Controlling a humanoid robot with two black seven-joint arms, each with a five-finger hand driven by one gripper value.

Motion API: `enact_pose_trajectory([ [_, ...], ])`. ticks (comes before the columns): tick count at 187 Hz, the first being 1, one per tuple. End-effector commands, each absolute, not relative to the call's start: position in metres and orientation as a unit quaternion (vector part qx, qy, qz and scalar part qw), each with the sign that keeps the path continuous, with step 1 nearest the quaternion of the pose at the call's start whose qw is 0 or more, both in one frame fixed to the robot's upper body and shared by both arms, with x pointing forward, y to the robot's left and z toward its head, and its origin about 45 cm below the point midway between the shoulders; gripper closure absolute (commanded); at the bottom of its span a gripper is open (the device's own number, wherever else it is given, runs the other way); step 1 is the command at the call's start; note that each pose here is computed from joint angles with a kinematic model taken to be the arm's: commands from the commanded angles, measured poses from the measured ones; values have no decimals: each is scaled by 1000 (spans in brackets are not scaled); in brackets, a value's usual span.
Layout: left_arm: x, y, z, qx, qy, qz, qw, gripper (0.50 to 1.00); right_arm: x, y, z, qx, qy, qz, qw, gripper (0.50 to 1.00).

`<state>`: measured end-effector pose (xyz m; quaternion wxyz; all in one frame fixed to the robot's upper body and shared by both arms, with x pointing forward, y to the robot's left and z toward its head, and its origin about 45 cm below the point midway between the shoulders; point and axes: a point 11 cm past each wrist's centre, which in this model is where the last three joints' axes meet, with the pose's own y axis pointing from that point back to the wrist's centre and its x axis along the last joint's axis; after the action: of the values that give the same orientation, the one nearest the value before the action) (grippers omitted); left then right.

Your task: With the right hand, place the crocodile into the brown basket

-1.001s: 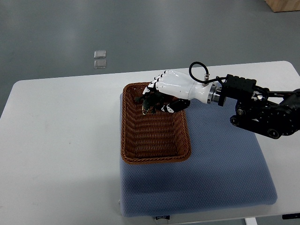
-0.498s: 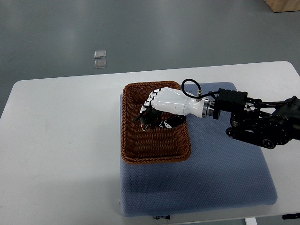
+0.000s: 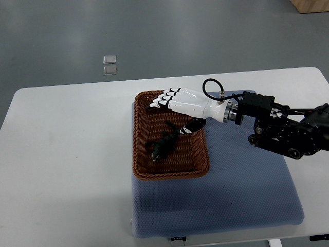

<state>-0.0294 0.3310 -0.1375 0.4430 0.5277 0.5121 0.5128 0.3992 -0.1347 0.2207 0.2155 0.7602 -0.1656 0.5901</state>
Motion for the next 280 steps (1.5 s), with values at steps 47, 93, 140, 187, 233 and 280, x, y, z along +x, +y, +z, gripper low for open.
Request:
enact_pose_trajectory([
  [47,-29,331,-137,528,512,513,443,500,444,-189,269,802,-332,456,196,597],
  [93,-29,331,-137,528,512,513,443,500,469,-259,280,804,-442,350,187,597],
  [140,-29,331,-137,528,512,513,443,500,476,-307,246,800,-549,192,146,597],
  [187,-29,331,-137,528,512,513,443,500,472,-330,220,786,-608,62,89,597],
  [233,-29,331,-137,528,512,512,443,500,467,-344,198,769,-636,-32,52,595],
  [280,-29,331,-137,528,512,513,443,500,461,-342,183,760,-646,-56,49,570],
])
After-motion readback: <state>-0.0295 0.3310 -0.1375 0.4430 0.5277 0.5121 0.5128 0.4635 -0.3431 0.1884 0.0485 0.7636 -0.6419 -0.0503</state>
